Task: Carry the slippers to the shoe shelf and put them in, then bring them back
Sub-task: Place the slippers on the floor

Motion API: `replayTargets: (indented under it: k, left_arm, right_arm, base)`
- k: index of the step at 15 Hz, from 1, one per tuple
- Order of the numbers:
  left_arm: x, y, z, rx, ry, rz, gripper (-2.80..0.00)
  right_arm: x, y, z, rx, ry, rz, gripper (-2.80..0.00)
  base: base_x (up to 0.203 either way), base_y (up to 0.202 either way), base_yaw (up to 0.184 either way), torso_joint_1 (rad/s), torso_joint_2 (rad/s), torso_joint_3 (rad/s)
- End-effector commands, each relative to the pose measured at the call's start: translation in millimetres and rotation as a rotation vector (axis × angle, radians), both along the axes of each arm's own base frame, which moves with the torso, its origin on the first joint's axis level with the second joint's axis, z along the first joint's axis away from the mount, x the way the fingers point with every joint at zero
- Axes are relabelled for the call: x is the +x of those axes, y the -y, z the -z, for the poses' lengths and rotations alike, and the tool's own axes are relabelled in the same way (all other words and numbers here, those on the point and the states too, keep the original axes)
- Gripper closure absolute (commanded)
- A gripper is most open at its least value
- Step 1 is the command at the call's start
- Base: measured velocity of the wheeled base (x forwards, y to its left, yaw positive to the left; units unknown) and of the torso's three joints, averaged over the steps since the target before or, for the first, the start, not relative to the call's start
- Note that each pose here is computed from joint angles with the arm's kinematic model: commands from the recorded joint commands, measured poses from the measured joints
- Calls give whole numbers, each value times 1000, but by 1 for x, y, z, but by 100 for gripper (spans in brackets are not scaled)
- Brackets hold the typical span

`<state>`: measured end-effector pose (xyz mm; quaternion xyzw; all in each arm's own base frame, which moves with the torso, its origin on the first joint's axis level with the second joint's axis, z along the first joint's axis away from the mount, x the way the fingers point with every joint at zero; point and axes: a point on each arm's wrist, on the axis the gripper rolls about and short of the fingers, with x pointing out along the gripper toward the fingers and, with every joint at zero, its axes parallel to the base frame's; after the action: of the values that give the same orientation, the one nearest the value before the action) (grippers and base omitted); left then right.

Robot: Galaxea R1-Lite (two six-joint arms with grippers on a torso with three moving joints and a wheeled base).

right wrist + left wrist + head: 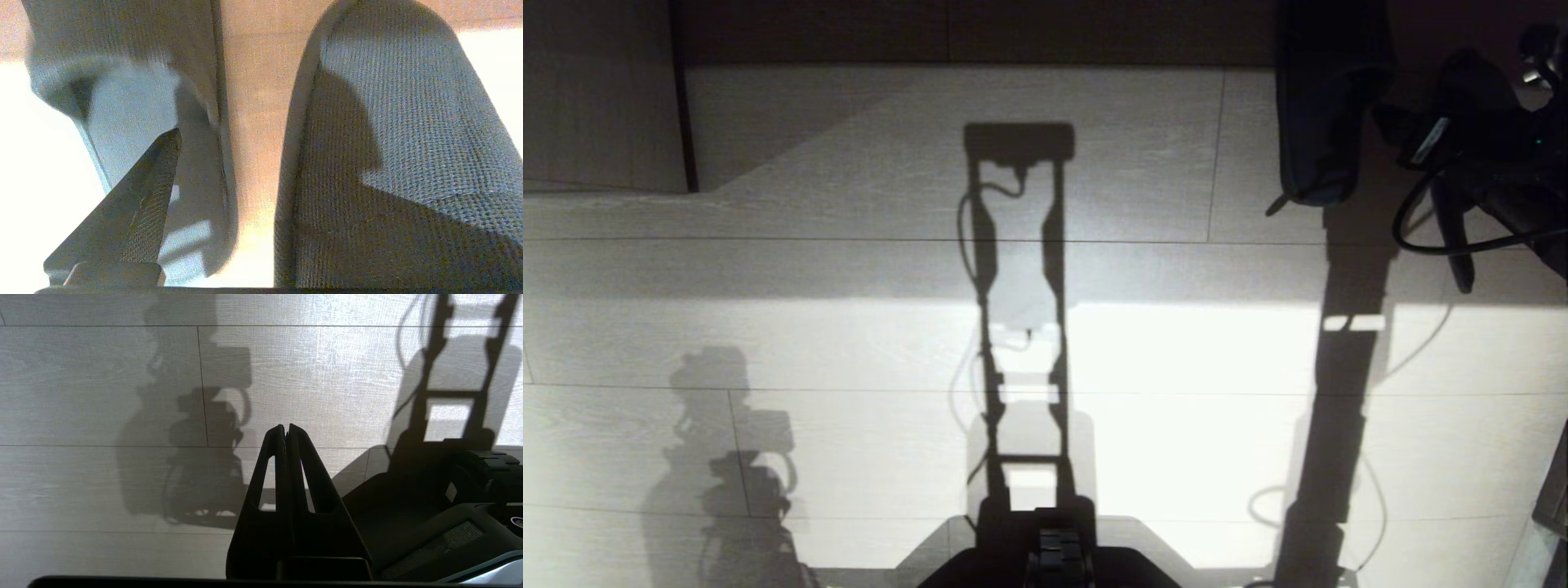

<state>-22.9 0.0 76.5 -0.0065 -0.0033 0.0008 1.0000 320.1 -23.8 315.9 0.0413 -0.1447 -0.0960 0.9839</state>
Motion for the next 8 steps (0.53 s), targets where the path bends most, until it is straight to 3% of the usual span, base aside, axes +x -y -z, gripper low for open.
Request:
replayTargets:
  k: [1, 8]
  left_arm:
    - [0, 0, 0, -1, 1, -1, 0]
    - [0, 0, 0, -1, 1, -1, 0]
  right_arm:
    - [-7, 0, 3, -20, -14, 7, -280]
    - [3, 0, 45, -67, -214, 0, -280]
  base:
    - [0, 0, 0, 0, 0, 0]
    - [0, 0, 0, 0, 0, 0]
